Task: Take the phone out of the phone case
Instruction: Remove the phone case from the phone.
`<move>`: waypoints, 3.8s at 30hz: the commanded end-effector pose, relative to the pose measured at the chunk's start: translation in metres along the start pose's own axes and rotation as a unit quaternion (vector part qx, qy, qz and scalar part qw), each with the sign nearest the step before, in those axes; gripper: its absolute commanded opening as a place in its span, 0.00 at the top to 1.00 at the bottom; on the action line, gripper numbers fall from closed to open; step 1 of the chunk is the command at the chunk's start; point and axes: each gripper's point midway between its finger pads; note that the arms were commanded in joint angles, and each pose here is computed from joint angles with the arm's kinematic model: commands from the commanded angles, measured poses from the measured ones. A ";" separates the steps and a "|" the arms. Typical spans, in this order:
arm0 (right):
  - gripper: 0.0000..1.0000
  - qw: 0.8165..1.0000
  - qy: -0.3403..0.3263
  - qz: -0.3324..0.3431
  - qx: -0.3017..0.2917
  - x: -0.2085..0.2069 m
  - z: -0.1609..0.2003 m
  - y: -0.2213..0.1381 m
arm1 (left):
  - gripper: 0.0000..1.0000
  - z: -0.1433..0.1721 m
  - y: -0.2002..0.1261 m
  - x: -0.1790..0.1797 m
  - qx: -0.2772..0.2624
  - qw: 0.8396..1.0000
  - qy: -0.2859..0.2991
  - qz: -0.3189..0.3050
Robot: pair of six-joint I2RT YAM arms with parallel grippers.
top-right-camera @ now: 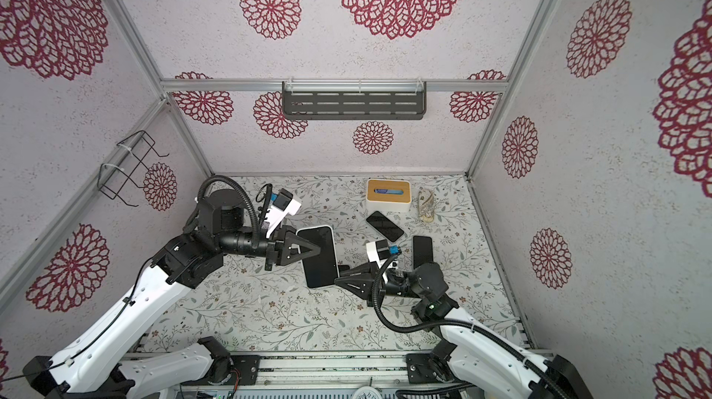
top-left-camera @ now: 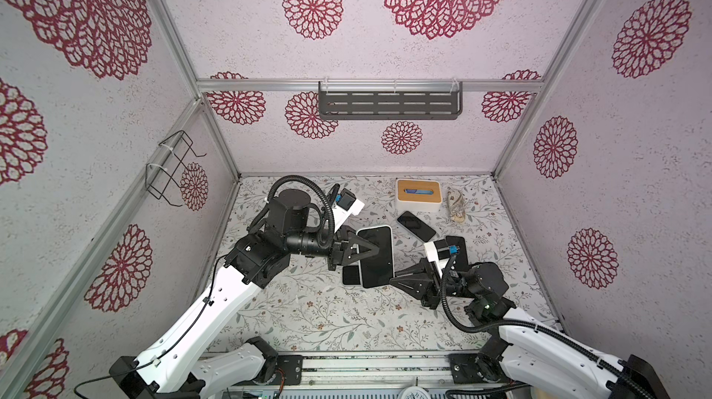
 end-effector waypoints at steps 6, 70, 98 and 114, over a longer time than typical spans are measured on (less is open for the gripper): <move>1.00 0.986 -0.133 -0.097 -0.037 0.042 -0.018 -0.003 | 1.00 -0.022 0.011 0.007 -0.051 0.998 0.002 0.034; 1.00 0.888 -0.425 0.026 -0.173 0.033 -0.090 -0.002 | 1.00 -0.011 0.114 0.064 -0.034 0.966 -0.236 0.100; 0.69 0.900 -0.319 0.148 -0.257 0.011 -0.093 -0.051 | 1.00 -0.058 0.068 0.068 -0.172 0.958 -0.215 0.076; 0.51 0.969 -0.064 0.152 -0.187 -0.012 -0.064 -0.045 | 1.00 -0.064 0.064 0.072 -0.220 0.948 -0.226 0.054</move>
Point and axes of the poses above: each gripper's point midway between its finger pads, its own y axis out along the fingers, its own x axis along the line the jaws close on, z = x × y, and after that the axes turned 5 degrees about y, right-handed
